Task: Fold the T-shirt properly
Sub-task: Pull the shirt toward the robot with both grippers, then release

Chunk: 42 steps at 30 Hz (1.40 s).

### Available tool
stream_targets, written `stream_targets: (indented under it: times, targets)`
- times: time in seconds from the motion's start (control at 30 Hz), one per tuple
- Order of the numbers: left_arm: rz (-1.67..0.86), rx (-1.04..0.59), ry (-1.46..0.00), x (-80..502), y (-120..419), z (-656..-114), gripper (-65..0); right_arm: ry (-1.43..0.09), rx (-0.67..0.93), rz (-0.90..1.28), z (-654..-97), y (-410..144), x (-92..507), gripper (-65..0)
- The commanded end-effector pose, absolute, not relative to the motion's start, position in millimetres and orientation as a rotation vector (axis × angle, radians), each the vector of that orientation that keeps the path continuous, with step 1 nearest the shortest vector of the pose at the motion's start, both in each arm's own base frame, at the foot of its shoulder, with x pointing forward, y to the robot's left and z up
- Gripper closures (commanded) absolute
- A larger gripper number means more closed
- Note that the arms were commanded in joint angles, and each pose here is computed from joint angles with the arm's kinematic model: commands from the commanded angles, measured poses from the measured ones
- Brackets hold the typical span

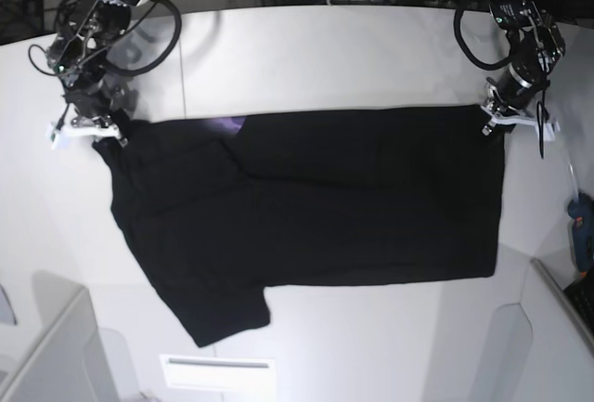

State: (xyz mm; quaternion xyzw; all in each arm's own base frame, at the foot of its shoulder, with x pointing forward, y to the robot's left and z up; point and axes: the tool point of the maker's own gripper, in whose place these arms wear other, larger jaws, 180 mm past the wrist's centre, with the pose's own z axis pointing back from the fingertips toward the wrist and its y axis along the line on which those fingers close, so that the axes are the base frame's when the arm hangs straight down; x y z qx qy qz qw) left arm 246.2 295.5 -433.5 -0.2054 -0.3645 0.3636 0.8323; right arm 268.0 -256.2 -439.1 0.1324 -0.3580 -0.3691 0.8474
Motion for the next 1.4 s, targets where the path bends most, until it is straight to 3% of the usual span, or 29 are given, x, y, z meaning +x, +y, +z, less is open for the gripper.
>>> stream_targets:
  times: [0.0,0.13,0.57,1.37]
  targets:
    - [0.755,-0.408,-0.726,239,297,-438,0.0,-0.788,0.267,-0.777,-433,-261,272,-8.3]
    - [0.749,-0.406,-0.722,238,297,-438,0.0,-0.811,0.255,-0.790,-431,-266,272,0.0]
    - [0.594,-0.299,-0.664,202,316,-415,0.0,-0.777,0.204,-0.780,-435,-271,225,0.0]
    - [0.532,-0.234,-0.602,154,312,-411,0.0,-0.743,0.216,-0.809,-418,-264,142,0.0]
